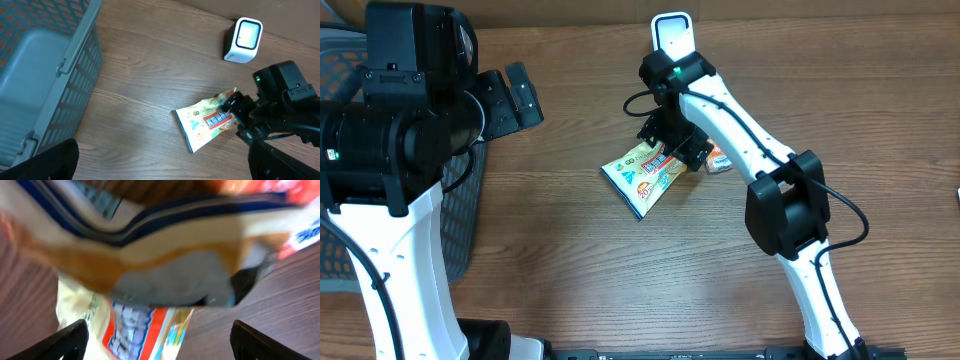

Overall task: Scan the item barcode
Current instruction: 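Grasp the yellow bag edge with the right gripper and lift it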

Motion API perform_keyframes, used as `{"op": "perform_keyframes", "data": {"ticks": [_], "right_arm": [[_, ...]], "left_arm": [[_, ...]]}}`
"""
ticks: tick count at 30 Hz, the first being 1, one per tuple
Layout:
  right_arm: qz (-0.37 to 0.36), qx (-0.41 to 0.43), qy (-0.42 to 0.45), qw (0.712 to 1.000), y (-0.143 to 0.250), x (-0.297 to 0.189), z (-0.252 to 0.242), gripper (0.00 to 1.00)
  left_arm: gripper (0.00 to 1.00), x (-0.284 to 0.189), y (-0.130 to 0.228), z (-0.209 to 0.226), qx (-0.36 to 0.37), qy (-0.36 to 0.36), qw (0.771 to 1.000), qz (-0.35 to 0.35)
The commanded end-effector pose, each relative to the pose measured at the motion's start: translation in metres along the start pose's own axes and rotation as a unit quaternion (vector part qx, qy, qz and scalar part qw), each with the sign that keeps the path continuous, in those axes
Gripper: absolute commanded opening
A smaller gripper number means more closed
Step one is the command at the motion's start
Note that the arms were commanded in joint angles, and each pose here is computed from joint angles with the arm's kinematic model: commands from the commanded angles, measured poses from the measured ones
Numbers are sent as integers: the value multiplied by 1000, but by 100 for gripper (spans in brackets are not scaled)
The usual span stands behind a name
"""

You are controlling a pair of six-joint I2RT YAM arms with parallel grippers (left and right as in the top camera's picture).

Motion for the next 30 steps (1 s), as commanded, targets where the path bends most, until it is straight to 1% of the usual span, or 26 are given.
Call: {"op": "perform_keyframes", "data": {"ticks": [1,3,5,6,9,10,13,14,16,18,22,23,24,26,28,30], "right_arm": [[-17,29,31,999,2,12,-2,92],[-21,26,35,999,4,20,0,92],[-19,31,35,999,7,31,2,89],[-19,33,35,999,9,35,3,84],[-21,26,35,999,12,49,4,75],[-21,22,37,999,13,52,4,68],[-18,-7,38,999,14,51,4,34],[-18,-19,39,999,14,48,3,28],[-19,-36,36,999,12,43,2,28],[-24,-73,29,997,8,34,2,29],[-39,-192,3,981,0,3,2,32],[-38,-218,-7,975,0,-3,4,21],[-35,-248,-23,968,0,-10,5,5],[-24,-291,-61,955,1,-22,9,4],[-5,-337,-117,934,4,-33,13,4],[20,-390,-198,899,6,-43,16,6]], "left_arm": [[100,0,-1,1,4,-5,1000,-5],[100,0,-1,1,4,-5,1000,-5],[100,0,-1,1,4,-5,1000,-5],[100,0,-1,1,4,-5,1000,-5],[100,0,-1,1,4,-5,1000,-5],[100,0,-1,1,4,-5,1000,-5],[100,0,-1,1,4,-5,1000,-5],[100,0,-1,1,4,-5,1000,-5],[100,0,-1,1,4,-5,1000,-5],[100,0,-1,1,4,-5,1000,-5],[100,0,-1,1,4,-5,1000,-5],[100,0,-1,1,4,-5,1000,-5],[100,0,-1,1,4,-5,1000,-5],[100,0,-1,1,4,-5,1000,-5],[100,0,-1,1,4,-5,1000,-5],[100,0,-1,1,4,-5,1000,-5]]}}
Point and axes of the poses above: each gripper's point midway between its finger pads, its own x axis out along the fingers, its own z axis along the line the jaws close on, y = z × x, the point moved 9 cm from there along -x, back along the fingers, and after that the axes turned 15 degrees about -x, right-handed, at the moved point
